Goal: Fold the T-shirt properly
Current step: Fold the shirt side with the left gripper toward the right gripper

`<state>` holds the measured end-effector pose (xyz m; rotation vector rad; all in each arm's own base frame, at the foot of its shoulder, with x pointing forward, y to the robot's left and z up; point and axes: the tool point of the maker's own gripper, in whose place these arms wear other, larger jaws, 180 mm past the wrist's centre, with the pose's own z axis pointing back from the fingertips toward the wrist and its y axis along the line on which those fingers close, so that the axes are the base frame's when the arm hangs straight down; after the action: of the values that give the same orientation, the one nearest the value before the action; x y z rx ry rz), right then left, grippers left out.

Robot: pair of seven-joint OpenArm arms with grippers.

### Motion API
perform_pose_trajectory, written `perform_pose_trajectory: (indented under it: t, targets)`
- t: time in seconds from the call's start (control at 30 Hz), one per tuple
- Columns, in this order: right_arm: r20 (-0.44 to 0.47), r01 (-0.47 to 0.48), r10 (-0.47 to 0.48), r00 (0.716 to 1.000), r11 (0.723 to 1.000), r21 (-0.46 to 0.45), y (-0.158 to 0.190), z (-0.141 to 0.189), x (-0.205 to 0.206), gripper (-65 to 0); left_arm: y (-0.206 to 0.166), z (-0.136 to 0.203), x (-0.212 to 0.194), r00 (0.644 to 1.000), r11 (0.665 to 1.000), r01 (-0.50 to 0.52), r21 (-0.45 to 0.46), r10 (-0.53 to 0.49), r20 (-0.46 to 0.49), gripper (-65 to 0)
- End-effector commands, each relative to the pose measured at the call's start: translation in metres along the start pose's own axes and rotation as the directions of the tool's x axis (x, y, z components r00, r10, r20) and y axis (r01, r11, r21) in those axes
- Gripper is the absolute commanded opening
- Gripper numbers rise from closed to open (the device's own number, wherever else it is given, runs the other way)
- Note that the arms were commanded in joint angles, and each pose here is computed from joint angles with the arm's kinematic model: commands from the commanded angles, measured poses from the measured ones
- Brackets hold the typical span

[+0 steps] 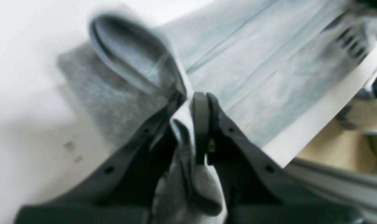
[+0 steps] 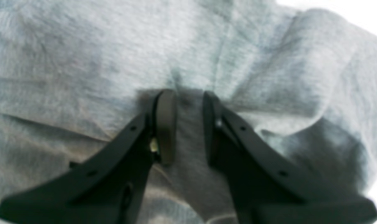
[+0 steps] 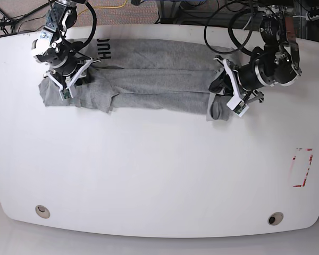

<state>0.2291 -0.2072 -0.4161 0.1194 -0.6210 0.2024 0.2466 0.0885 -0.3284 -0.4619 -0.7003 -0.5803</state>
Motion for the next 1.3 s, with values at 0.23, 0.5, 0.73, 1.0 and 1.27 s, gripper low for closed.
perform_pose_trajectory:
  t: [0.23,0.5,0.73,1.0,1.27]
  targets:
    - [0.002,-0.017,0.017,1.000,1.000,-0.015,-0.004,0.004,0.004,-51.2,-0.030,-0.034,0.031,0.998,0.998,0.047,-0.036,-0.045,0.038,-63.9]
    - [0.006,-0.019,0.019,1.000,1.000,-0.017,-0.005,0.004,0.005,-51.2,-0.053,-0.051,0.047,0.996,0.994,0.082,-0.067,-0.079,0.049,-63.9]
    - [0.011,-0.018,0.018,1.000,1.000,-0.016,-0.004,0.004,0.007,-51.2,-0.061,-0.057,0.045,0.993,0.990,0.121,-0.070,-0.120,0.023,-63.9]
    - [0.014,-0.008,0.008,1.000,1.000,-0.008,0.001,0.002,0.008,-51.2,-0.065,-0.058,0.046,0.992,0.989,0.122,-0.079,-0.120,0.026,-61.9]
    - [0.012,-0.006,0.006,1.000,1.000,-0.004,0.003,0.002,0.006,-51.2,-0.082,-0.062,0.062,0.993,0.989,0.092,-0.112,-0.083,0.080,-36.7]
